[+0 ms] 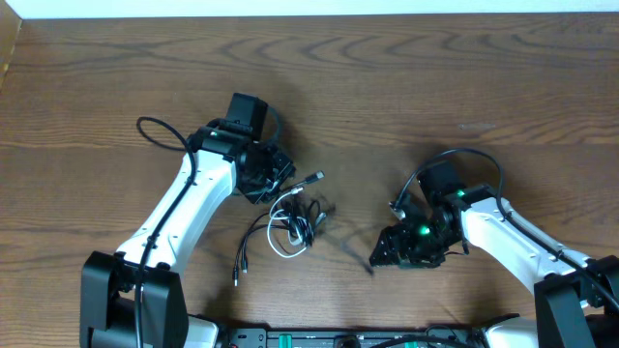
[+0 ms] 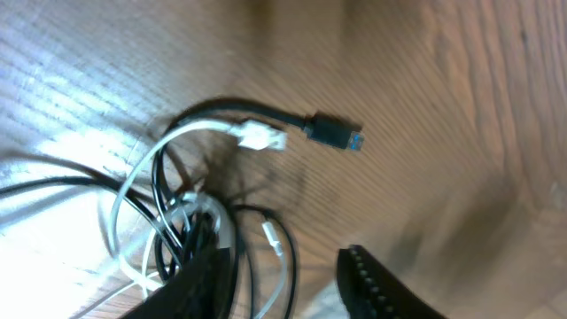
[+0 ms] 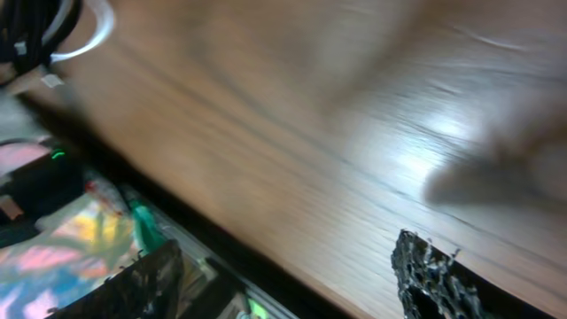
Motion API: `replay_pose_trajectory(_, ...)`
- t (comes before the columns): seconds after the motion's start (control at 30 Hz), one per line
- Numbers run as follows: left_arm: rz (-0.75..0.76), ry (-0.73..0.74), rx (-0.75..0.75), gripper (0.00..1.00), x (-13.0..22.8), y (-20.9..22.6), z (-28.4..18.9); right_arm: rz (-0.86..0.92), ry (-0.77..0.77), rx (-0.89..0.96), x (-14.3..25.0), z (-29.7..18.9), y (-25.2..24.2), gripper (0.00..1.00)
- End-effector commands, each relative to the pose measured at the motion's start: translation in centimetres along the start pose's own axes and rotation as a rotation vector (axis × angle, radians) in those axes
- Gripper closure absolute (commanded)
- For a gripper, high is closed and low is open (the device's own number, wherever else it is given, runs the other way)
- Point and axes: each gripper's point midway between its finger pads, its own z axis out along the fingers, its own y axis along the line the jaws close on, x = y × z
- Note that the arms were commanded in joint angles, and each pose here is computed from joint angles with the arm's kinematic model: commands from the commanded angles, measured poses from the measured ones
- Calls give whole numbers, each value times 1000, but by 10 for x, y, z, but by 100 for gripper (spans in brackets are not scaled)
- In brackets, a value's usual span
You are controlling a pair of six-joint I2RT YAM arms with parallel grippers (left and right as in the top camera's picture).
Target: Untangle cables
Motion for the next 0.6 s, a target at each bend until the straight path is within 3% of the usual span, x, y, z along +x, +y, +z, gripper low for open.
replay_pose_trajectory(0.0,350,-67,33,55,-5,-28,-23,80,-9,107,2,-1,-21,26)
replay_pose_trajectory(0.13,528,-95,-117,41,-4,-10,-34,95,6,112,6,-2,-23,25)
replay_pose_trajectory(0.23,518,-60,-266,43,4,22,-37,98,5,136,6,-3,-27,24)
replay_pose_trajectory(0.3,510,-11,-353,59,14,44,-40,103,8,153,8,-3,-30,24)
replay_pose_trajectory(0.37,503,46,-410,88,26,59,-43,110,16,166,10,-3,-33,27)
replay_pose_trajectory(0.47,516,110,-460,93,43,72,-44,126,32,214,16,-5,-41,44)
replay_pose_trajectory(0.53,546,130,-462,92,53,71,-40,164,36,259,19,-9,-50,64)
replay_pose_trajectory(0.57,573,143,-452,92,58,69,-37,191,36,277,21,-11,-55,78)
